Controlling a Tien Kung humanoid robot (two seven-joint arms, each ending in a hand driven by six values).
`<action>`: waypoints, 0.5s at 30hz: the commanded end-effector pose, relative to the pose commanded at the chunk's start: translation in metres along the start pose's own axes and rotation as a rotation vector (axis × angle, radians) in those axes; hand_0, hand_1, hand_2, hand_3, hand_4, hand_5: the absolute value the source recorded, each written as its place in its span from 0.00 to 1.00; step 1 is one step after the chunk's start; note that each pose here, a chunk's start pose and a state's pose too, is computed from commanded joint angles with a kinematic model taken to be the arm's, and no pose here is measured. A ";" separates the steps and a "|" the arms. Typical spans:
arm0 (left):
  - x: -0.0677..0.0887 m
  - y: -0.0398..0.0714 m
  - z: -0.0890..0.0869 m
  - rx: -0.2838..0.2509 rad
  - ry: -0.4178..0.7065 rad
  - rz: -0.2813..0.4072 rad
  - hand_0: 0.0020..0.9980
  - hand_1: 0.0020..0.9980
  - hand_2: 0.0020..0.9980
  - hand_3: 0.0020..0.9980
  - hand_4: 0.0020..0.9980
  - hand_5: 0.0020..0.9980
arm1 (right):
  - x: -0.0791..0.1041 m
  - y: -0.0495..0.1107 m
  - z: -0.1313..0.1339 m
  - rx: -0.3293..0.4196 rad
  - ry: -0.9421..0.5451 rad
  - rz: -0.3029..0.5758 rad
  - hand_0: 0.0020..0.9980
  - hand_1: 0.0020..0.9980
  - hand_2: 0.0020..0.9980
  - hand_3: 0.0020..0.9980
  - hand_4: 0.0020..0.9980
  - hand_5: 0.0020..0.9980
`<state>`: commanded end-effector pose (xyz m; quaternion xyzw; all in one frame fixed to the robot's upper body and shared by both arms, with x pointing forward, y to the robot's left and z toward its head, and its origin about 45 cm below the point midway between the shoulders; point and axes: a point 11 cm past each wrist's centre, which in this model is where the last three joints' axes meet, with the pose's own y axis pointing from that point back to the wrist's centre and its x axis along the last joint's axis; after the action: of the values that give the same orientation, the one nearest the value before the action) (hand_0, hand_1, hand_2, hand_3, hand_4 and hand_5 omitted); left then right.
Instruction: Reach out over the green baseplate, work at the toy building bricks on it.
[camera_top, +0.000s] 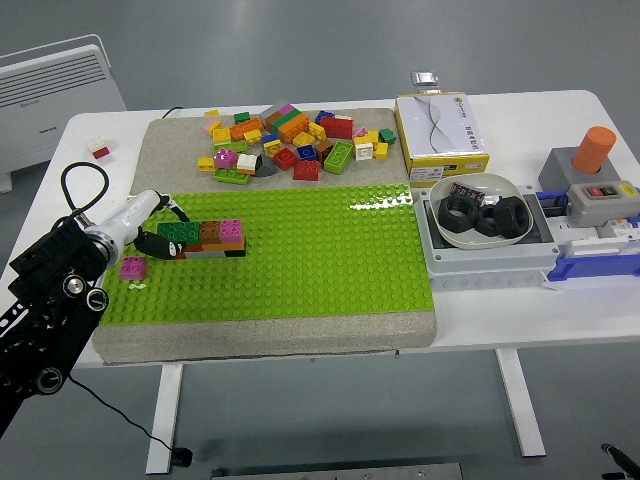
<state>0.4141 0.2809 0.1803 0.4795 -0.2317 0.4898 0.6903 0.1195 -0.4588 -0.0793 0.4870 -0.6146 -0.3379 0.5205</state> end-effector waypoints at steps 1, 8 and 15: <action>0.000 0.000 0.000 0.000 0.000 -0.001 0.96 0.92 0.87 0.57 0.36 0.00 | 0.000 0.000 0.000 0.000 0.000 0.000 0.67 0.63 0.68 0.70 0.71 0.96; -0.001 0.000 -0.001 0.004 0.000 -0.005 0.96 0.92 0.87 0.58 0.37 0.00 | 0.000 0.000 0.000 -0.001 0.000 0.000 0.67 0.63 0.68 0.70 0.71 0.96; -0.001 0.000 -0.001 0.004 -0.005 -0.008 0.96 0.92 0.87 0.65 0.40 0.00 | 0.000 0.000 0.000 0.000 0.000 0.001 0.67 0.63 0.68 0.70 0.71 0.96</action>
<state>0.4135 0.2814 0.1786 0.4831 -0.2307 0.4862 0.6906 0.1195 -0.4591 -0.0792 0.4866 -0.6148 -0.3378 0.5207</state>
